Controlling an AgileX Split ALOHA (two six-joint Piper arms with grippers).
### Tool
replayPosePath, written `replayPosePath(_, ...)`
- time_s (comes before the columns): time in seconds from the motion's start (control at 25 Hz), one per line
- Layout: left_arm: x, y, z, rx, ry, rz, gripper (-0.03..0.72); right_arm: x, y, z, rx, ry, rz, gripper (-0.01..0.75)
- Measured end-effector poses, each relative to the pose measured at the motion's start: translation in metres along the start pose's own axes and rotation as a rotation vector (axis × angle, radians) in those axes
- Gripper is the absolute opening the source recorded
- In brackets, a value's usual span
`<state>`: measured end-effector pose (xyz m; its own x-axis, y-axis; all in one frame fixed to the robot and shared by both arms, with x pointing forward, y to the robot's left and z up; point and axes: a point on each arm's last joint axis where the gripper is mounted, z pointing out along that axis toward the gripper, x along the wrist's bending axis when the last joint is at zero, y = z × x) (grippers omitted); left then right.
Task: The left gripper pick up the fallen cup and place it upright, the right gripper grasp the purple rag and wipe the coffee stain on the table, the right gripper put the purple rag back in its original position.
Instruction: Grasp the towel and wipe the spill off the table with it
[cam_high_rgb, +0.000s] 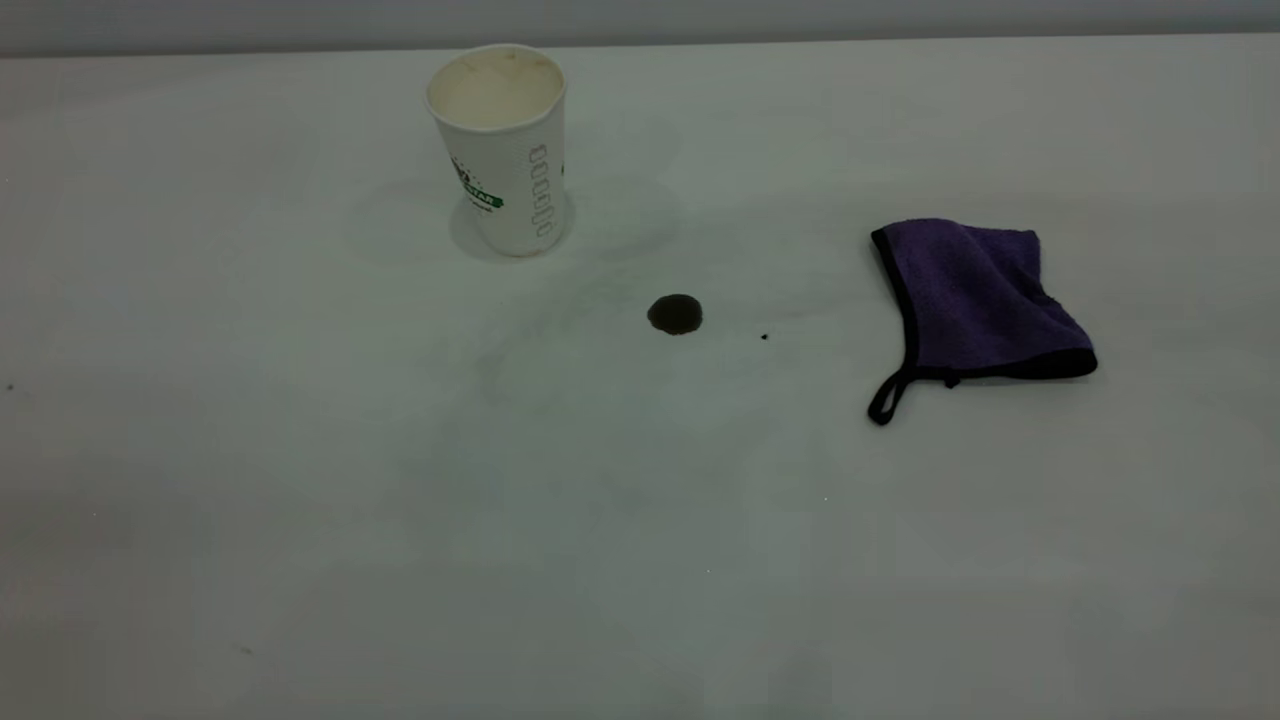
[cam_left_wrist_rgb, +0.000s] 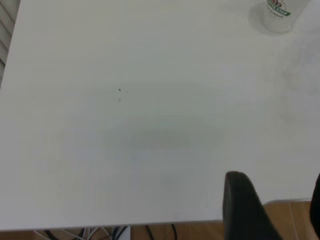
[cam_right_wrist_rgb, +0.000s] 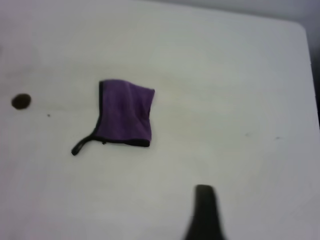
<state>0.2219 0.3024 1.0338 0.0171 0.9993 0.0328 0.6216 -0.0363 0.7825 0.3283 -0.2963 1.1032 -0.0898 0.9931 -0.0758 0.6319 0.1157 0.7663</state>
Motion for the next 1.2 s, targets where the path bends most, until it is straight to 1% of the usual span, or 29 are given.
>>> replayPosePath(0.08,0.000,0.000,0.000,0.000,0.000,0.000,0.391,-0.002,0.021,0.026,0.045,0.007,-0.012,0.714)
replayPosePath(0.12,0.000,0.000,0.000,0.000,0.000,0.000,0.391,-0.003,0.029,0.042,0.077,0.012,-0.017,0.721)
replayPosePath(0.2,0.000,0.000,0.000,0.000,0.000,0.000,0.391,-0.004,0.043,0.071,0.114,0.020,-0.023,0.726)
replayPosePath(0.28,0.000,0.000,0.000,0.000,0.000,0.000,0.391,-0.005,0.050,0.106,0.176,0.033,-0.035,0.726)
replayPosePath(0.36,0.000,0.000,0.000,0.000,0.000,0.000,0.391,-0.004,0.053,0.136,0.229,0.051,-0.048,0.726)
replayPosePath(0.4,0.000,0.000,0.000,0.000,0.000,0.000,0.391,-0.004,0.053,0.157,0.273,0.066,-0.062,0.726)
replayPosePath(0.56,0.000,0.000,0.000,0.000,0.000,0.000,0.391,-0.001,0.046,0.228,0.416,0.114,-0.080,0.720)
replayPosePath(0.72,0.000,0.000,0.000,0.000,0.000,0.000,0.391,0.006,0.033,0.290,0.500,0.154,-0.094,0.718)
replayPosePath(0.88,0.000,0.000,0.000,0.000,0.000,0.000,0.391,0.019,0.022,0.337,0.545,0.187,-0.140,0.716)
replayPosePath(1.0,0.000,0.000,0.000,0.000,0.000,0.000,0.391,0.034,0.012,0.366,0.565,0.211,-0.183,0.713)
replayPosePath(1.2,0.000,0.000,0.000,0.000,0.000,0.000,0.391,0.057,-0.001,0.408,0.577,0.237,-0.227,0.698)
